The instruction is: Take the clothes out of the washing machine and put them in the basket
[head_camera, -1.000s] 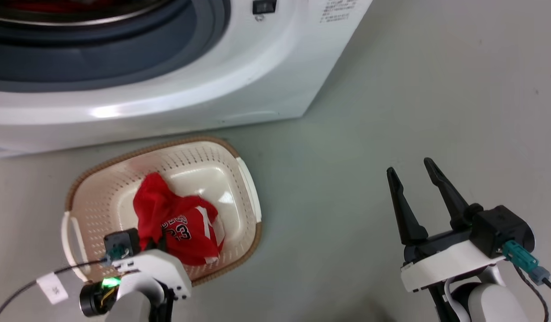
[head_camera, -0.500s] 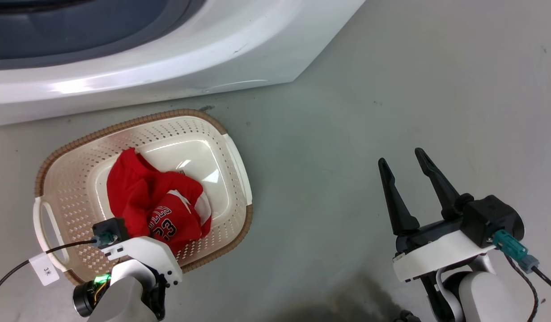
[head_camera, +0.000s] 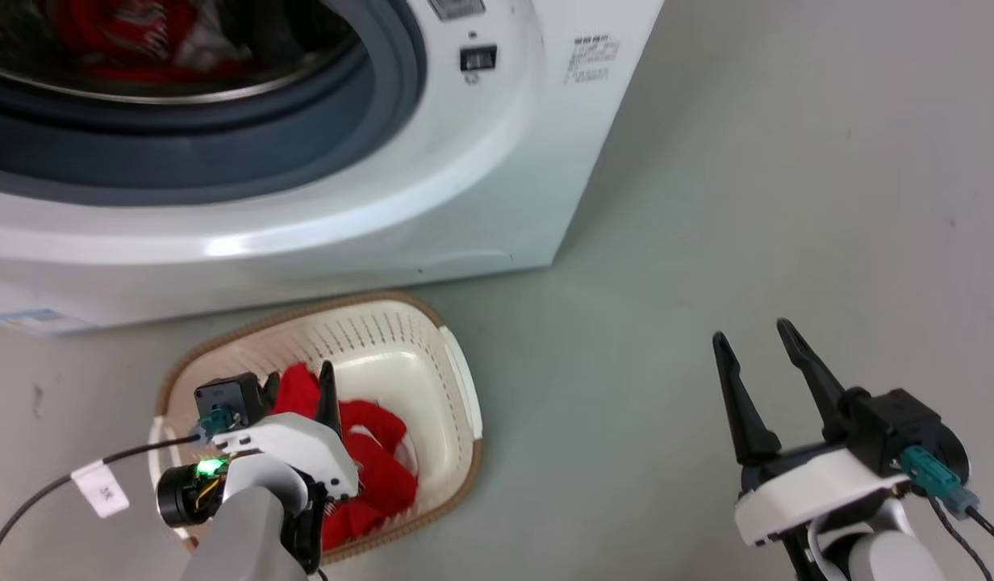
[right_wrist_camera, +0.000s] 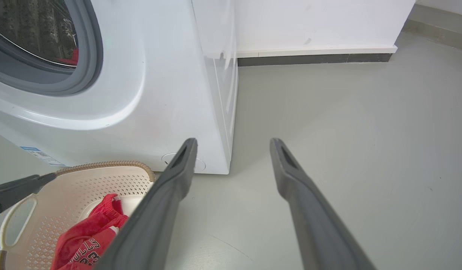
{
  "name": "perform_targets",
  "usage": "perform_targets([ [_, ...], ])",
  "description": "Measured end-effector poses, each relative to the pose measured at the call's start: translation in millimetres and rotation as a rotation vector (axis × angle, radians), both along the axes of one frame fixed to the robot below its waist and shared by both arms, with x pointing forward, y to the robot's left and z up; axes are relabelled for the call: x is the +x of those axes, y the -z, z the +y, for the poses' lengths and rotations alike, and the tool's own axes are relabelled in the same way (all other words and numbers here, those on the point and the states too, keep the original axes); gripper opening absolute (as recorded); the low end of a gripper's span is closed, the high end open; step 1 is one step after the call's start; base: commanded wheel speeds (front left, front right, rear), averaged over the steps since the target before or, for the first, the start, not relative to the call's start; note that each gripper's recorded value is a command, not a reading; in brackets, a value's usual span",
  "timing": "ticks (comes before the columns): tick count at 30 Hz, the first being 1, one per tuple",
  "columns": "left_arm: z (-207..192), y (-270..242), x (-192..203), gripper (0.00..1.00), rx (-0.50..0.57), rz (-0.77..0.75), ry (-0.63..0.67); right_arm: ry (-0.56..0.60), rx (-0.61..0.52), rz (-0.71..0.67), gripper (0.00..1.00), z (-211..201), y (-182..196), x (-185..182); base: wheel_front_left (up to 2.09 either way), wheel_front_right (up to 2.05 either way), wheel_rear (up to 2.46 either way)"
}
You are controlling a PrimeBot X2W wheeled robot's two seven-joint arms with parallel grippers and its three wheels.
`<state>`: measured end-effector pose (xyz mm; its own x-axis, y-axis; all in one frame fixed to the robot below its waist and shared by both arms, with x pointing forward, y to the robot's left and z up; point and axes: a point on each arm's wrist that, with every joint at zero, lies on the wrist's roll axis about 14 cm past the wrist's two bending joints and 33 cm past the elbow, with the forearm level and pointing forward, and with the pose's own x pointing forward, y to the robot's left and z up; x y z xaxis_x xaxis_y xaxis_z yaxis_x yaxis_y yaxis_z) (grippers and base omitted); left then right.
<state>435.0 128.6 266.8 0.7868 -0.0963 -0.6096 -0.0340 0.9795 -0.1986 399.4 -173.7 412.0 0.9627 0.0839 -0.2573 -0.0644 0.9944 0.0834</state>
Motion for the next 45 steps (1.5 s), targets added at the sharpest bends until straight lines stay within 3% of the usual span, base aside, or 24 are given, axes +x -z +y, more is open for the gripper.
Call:
perform_targets([
  [7,-3.5,-112.4,25.8,1.00,-0.016,-0.372,0.022,0.004,-0.006,-0.068,1.00,-1.1,-35.4,-15.7,0.00,0.00,0.00],
  [11,-20.8,-164.6,21.4,1.00,-0.032,-0.525,0.076,-0.005,-0.004,-0.088,1.00,1.8,-46.8,-23.4,0.00,0.00,0.00],
  [20,-45.3,-224.1,31.6,1.00,0.008,-0.675,0.174,-0.076,0.011,-0.109,1.00,25.1,-59.0,-25.8,0.00,0.00,0.00],
  [37,-40.9,-198.9,133.8,1.00,0.249,-0.453,0.298,-0.106,0.025,-0.001,1.00,36.4,-22.4,-18.4,0.00,0.00,0.00],
  [39,-30.0,-192.8,148.8,1.00,0.298,-0.420,0.304,-0.105,0.031,0.009,1.00,36.9,-16.7,-14.9,0.00,0.00,0.00],
  [40,-21.6,-183.8,169.2,1.00,0.371,-0.382,0.341,-0.093,0.037,0.034,1.00,33.8,-5.5,-11.9,0.00,0.00,0.00],
  [45,-9.7,-165.4,200.2,1.00,0.477,-0.312,0.387,-0.064,0.053,0.068,1.00,27.1,12.3,-7.5,0.00,0.00,0.00],
])
